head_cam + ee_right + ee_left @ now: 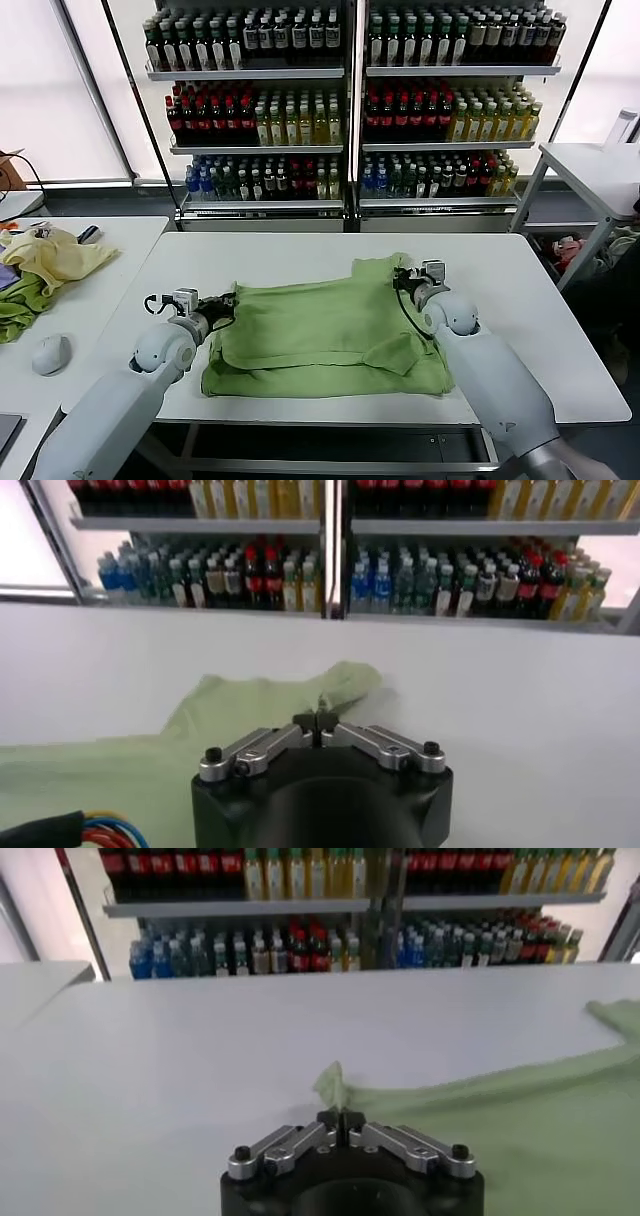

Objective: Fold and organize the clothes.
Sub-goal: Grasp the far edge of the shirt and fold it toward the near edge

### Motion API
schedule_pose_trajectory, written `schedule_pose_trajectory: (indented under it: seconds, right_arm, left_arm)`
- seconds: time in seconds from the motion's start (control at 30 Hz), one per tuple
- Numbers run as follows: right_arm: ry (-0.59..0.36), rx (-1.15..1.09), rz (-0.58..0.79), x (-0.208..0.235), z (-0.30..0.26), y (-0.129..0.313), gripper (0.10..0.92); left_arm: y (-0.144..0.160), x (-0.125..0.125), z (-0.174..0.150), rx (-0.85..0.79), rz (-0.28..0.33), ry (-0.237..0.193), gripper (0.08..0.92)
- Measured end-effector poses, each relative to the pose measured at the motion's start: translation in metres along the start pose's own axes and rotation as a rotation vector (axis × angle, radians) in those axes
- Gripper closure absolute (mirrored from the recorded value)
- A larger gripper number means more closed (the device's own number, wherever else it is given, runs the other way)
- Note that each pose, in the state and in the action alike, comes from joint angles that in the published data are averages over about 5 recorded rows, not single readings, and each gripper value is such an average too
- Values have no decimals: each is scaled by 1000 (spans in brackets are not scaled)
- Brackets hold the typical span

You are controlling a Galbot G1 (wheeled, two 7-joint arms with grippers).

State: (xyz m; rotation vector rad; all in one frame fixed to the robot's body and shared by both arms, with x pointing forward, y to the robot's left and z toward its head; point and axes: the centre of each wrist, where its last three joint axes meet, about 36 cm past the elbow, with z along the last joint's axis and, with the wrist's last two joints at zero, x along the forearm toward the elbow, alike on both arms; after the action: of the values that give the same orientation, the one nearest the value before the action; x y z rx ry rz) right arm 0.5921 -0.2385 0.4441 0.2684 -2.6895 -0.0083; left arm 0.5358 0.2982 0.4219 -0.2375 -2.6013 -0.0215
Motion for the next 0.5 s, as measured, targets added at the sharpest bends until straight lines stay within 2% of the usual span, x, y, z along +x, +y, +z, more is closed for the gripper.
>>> schedule_pose_trajectory:
  seconds: [0.27, 0.5]
  right_arm:
    - [-55, -5, -10, 42, 0, -2, 907]
    - [-80, -1, -10, 85, 11, -3, 907]
  left_arm:
    - [-4, 32, -4, 12, 36, -50, 896]
    - [-9, 62, -1, -9, 59, -65, 897]
